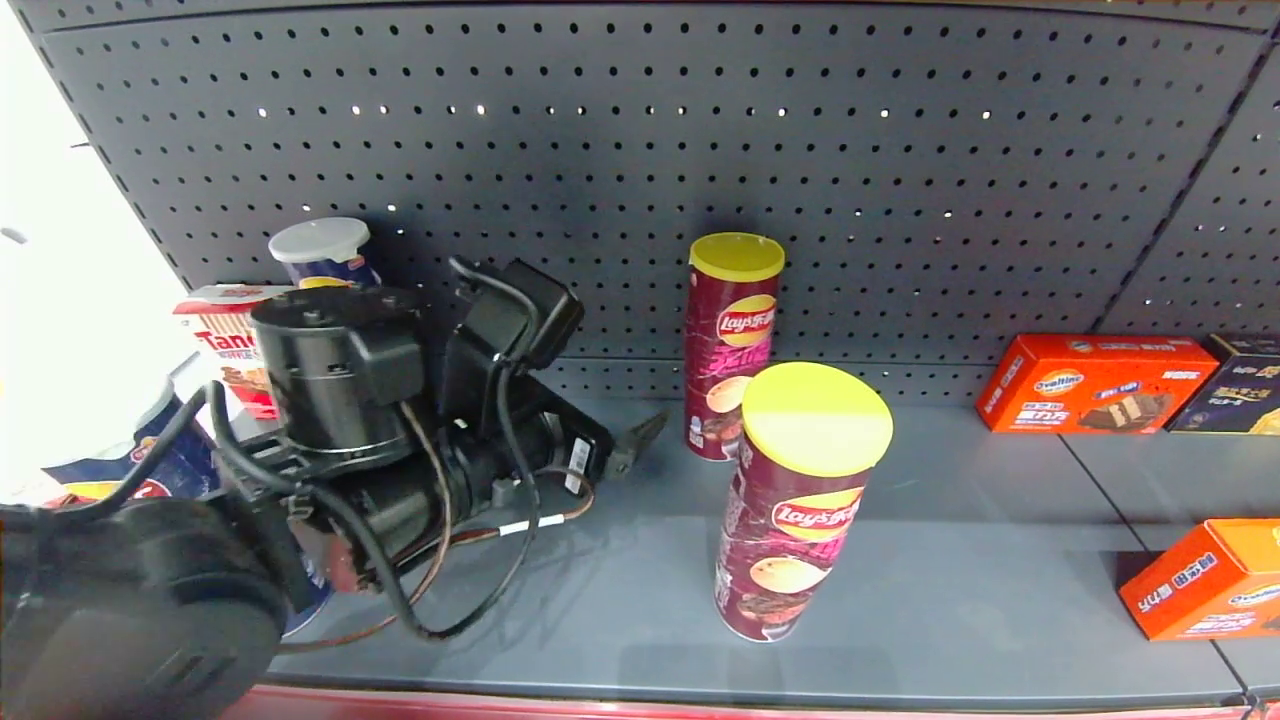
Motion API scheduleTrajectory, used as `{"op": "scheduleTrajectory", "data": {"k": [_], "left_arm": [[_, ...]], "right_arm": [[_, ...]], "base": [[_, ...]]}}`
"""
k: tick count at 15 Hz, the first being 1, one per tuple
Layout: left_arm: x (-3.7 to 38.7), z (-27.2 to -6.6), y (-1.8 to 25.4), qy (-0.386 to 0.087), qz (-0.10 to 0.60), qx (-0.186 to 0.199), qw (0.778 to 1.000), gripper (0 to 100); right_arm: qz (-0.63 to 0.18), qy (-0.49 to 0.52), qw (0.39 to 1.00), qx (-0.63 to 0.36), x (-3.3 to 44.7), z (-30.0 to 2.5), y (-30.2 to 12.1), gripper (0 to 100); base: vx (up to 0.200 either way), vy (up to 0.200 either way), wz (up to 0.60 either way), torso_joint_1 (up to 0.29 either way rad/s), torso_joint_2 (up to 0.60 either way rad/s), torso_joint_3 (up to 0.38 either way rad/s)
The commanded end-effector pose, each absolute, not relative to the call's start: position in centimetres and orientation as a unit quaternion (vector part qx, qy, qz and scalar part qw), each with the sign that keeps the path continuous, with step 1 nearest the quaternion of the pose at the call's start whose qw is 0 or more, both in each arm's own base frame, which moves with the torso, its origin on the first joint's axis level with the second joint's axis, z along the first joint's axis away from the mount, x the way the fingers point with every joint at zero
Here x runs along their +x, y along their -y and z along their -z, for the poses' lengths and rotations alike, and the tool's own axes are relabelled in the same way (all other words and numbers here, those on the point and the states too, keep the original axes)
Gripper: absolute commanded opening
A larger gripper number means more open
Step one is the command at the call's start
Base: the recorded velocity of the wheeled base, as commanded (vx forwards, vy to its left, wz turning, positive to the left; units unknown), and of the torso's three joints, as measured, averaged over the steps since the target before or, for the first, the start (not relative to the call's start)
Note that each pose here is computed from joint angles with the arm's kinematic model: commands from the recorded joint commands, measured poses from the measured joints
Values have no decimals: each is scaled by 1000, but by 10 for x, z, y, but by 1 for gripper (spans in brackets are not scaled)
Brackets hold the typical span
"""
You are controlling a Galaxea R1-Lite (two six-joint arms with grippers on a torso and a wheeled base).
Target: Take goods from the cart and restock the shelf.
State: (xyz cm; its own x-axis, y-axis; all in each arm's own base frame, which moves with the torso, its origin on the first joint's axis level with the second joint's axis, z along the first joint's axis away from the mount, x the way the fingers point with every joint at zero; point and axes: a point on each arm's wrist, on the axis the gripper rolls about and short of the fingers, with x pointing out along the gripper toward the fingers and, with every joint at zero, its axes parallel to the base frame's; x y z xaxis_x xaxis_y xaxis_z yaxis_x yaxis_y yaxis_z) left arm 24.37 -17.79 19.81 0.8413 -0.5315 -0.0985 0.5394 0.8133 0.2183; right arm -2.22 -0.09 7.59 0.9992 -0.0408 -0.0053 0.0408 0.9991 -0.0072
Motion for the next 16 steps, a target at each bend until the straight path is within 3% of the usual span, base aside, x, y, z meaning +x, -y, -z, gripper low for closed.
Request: {"op": "scheduleTrajectory", "data": {"k": [1,4,9,14,16], "left_arm": [[203,-215,167,16,305,98,947,100],[161,-207,145,23,334,95,937,100],[88,-173,97,30,384,78,920,100],[47,-150,50,64,377,62,922,100],[31,-138,30,50,362,68,928,100]], "right_arm": [[20,-3,1000,-4,-22,-76,1,100],[21,-3,1000,-4,-22,-76,1,100],[20,-3,1000,-4,-22,-76,1,100],[21,-3,1000,-4,-22,-76,1,100],[21,-3,1000,-4,-22,-76,1,100]], "base": [[0,0,0,0,0,0],[0,0,0,0,0,0],[0,0,0,0,0,0],[0,0,0,0,0,0],[0,0,0,0,0,0]]}}
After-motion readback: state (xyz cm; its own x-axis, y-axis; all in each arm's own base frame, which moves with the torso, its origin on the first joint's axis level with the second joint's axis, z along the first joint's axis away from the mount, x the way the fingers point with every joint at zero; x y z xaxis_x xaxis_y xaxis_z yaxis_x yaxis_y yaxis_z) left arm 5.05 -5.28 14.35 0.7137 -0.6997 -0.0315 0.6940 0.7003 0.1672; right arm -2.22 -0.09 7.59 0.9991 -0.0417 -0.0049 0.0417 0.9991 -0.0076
